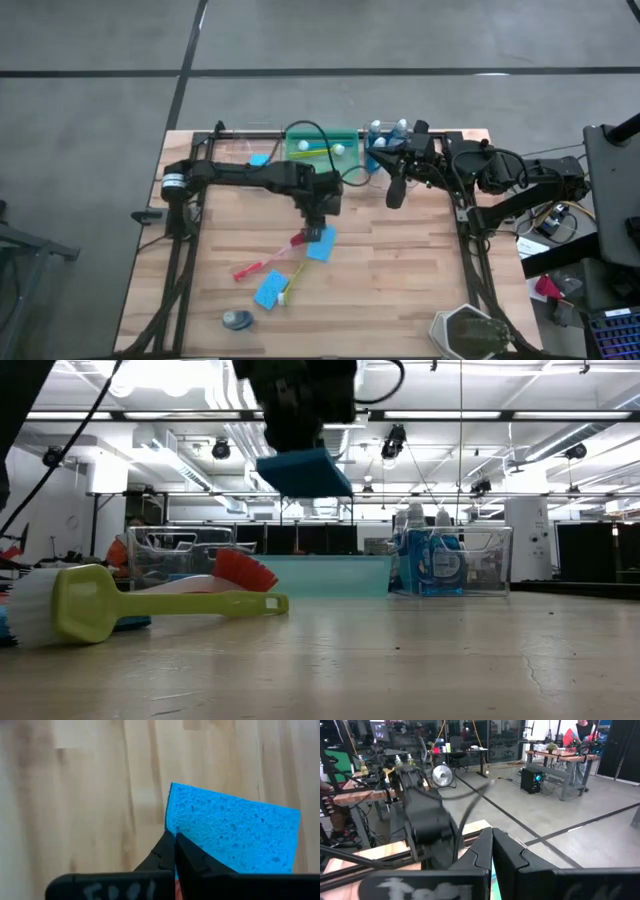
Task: Pick & Place Kitchen Sink Supplies
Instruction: Put the blue sponge wipe into the left transparent bin
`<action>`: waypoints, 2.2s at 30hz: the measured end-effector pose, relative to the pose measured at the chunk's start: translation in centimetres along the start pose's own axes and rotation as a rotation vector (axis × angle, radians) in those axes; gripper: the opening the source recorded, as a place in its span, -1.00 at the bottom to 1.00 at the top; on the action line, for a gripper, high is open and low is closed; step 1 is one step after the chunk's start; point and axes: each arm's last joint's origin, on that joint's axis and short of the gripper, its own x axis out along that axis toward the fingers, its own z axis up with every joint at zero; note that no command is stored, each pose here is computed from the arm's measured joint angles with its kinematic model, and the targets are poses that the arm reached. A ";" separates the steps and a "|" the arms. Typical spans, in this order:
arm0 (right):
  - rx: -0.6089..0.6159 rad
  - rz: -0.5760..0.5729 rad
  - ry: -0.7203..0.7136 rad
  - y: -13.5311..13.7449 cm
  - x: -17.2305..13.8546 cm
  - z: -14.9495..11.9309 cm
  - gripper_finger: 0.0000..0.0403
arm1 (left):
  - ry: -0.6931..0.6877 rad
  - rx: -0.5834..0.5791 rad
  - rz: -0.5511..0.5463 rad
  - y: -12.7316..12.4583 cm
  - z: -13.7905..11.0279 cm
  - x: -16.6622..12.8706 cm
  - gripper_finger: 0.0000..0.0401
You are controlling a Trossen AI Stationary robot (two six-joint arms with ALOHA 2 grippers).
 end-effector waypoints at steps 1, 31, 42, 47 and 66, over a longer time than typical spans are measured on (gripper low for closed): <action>-0.005 0.000 -0.002 0.0 0.0 0.0 -0.96 | 0.006 0.000 0.009 0.0 -0.1 -0.7 -1.00; -0.084 -0.051 0.001 -1.0 0.7 0.0 -0.96 | 0.067 -0.206 0.461 14.8 -14.5 -19.0 -1.00; -0.081 -0.053 0.025 -0.2 2.3 -0.8 -0.96 | 0.119 -0.122 0.442 17.8 -17.7 -14.8 -1.00; -0.081 -0.052 0.013 0.1 2.8 -0.9 -0.96 | 0.106 -0.123 0.437 18.3 -18.7 -12.7 -1.00; -0.076 -0.059 0.028 0.2 3.4 -1.3 -0.96 | 0.091 -0.146 0.449 19.4 -20.4 -10.5 -1.00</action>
